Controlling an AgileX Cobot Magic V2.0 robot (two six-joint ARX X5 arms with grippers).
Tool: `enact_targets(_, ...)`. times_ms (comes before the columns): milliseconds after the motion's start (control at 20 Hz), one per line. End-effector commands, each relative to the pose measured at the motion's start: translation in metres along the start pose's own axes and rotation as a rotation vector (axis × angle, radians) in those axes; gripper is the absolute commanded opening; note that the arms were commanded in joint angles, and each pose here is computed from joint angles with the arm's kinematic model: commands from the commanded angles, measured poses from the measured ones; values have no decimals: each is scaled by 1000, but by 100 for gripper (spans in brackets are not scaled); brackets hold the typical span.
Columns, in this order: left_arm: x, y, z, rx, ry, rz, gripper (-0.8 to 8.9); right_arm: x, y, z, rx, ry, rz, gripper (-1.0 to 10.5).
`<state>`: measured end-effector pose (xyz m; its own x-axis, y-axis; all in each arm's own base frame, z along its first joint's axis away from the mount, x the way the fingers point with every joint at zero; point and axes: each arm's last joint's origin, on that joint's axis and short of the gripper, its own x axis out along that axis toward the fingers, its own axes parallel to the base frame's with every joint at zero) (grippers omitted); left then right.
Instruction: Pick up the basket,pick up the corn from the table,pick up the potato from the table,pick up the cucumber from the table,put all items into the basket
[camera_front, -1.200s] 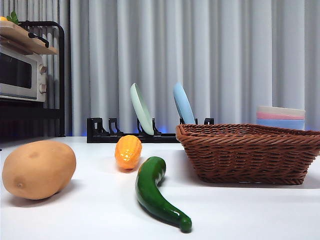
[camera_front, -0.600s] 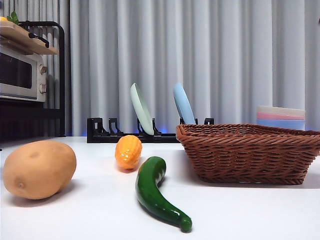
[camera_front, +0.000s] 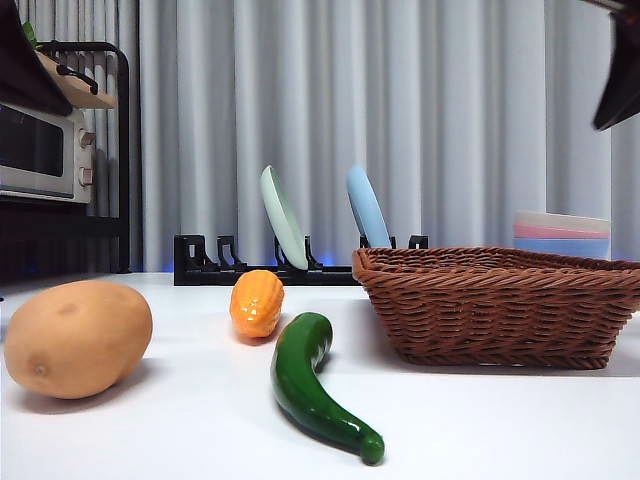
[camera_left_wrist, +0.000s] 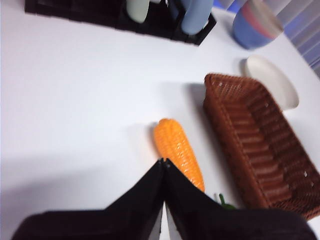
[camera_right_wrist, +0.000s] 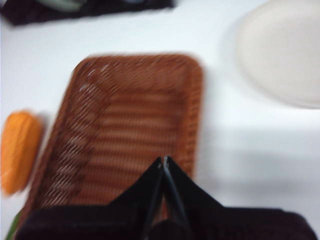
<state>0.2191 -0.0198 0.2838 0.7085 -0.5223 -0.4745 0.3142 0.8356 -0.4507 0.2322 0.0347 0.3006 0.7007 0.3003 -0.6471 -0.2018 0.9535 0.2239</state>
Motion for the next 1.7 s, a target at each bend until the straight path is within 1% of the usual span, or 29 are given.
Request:
enact_targets(50, 3, -1, 0, 40, 10, -8, -3, 9, -1, 6, -48, 52, 84, 10)
enact_targets(150, 5, -1, 0, 42, 13, -8, 3, 16, -2, 9, -43, 71, 96, 97)
enact_targets(200, 5, -2, 0, 45, 11, -10, 29, 20, -3, 10, -40, 81, 95, 171)
enact_targets(250, 5, -3, 0, 48, 8, -11, 107, 24, -4, 10, -37, 92, 94, 241)
enact_targets(350, 5, -3, 1, 54, -1, -14, 297, 32, -6, 10, -30, 115, 91, 346)
enact_targets(400, 5, -3, 1, 55, -3, -15, 357, 37, -8, 10, -25, 128, 82, 384)
enact_targets(500, 6, -4, 1, 57, -3, -18, 371, 45, -12, 8, -13, 154, 72, 411)
enact_targets(650, 7, -6, 1, 59, 3, -27, 371, 59, -18, 6, 4, 192, 62, 409)
enact_targets(800, 8, -9, 0, 65, 9, -37, 371, 75, -25, 3, 18, 216, 50, 405)
enact_targets(950, 11, -14, -2, 75, 22, -55, 371, 97, -35, -1, 50, 249, 41, 395)
enact_targets(1050, 12, -16, -3, 73, 27, -59, 371, 114, -41, -7, 80, 285, 40, 276)
enact_targets(1150, 13, -19, -4, 57, 31, -48, 371, 129, -46, -14, 103, 319, 42, 247)
enact_targets(1200, 14, -20, -4, 60, 34, -51, 371, 135, -47, -16, 118, 334, 69, 240)
enact_targets(1250, 15, -22, -5, 63, 37, -54, 371, 139, -47, -18, 126, 342, 94, 171)
enact_targets(1350, 16, -24, -7, 68, 47, -48, 372, 141, -48, -19, 130, 346, 105, -26)
enact_targets(1550, 24, -33, -10, 93, 70, -79, 373, 133, -45, -10, 170, 312, 102, -12)
enact_targets(1700, 36, -41, -12, 94, 93, -44, 373, 115, -40, 6, 156, 250, 107, -12)
